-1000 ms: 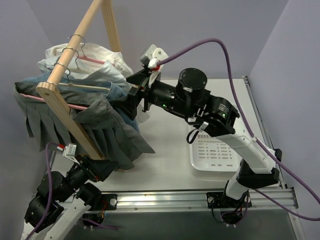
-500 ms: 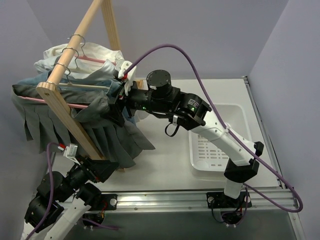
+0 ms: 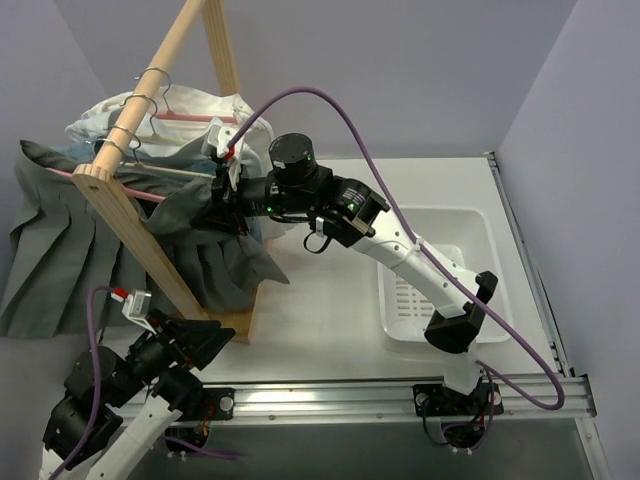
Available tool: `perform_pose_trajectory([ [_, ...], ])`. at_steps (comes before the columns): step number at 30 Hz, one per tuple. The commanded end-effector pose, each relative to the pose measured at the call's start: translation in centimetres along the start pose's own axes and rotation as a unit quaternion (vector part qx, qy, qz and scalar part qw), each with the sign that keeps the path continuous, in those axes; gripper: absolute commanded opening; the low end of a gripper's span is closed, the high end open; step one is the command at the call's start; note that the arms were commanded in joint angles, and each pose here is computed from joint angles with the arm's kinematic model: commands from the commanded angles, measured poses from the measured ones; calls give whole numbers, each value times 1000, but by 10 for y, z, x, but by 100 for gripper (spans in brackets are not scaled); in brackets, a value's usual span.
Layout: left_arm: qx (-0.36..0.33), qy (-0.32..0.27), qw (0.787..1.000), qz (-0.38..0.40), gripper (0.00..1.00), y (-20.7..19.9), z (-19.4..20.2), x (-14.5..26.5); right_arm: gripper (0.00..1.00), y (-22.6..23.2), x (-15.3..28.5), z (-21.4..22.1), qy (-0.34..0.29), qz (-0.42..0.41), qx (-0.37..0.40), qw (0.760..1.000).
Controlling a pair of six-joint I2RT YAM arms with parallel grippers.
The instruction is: Remove the skirt from the hanger
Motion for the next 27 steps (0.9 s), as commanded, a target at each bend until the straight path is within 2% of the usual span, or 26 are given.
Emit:
perform_pose_trajectory([
  [1, -30, -11, 999, 44, 81, -22, -13, 5, 0, 8, 13, -37, -71, -17, 40, 997],
  [10, -67, 32, 996, 47, 73, -39, -21, -10, 0, 12, 49, -94, -194, 47, 57, 978],
  [12, -82, 41, 995, 45, 68, -46, -27, -13, 0, 11, 58, -104, -215, 66, 51, 973],
  [15, -96, 51, 993, 43, 65, -53, -33, -16, 0, 8, 68, -115, -229, 93, 48, 968],
  [20, -103, 52, 992, 52, 65, -61, -38, -20, 0, 5, 82, -121, -245, 117, 49, 961],
  [27, -108, 57, 990, 67, 64, -69, -41, -24, 0, 10, 98, -132, -266, 113, 59, 956],
])
Point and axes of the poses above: each gripper's point midway between its finger pads, its own x axis back along the fingers, its own y axis along the line the jaws close on, z = x × y, the point moved 6 cm from there along x, back along the fingers, and after that the axes turned 6 degrees about x, right-handed, at the moved point
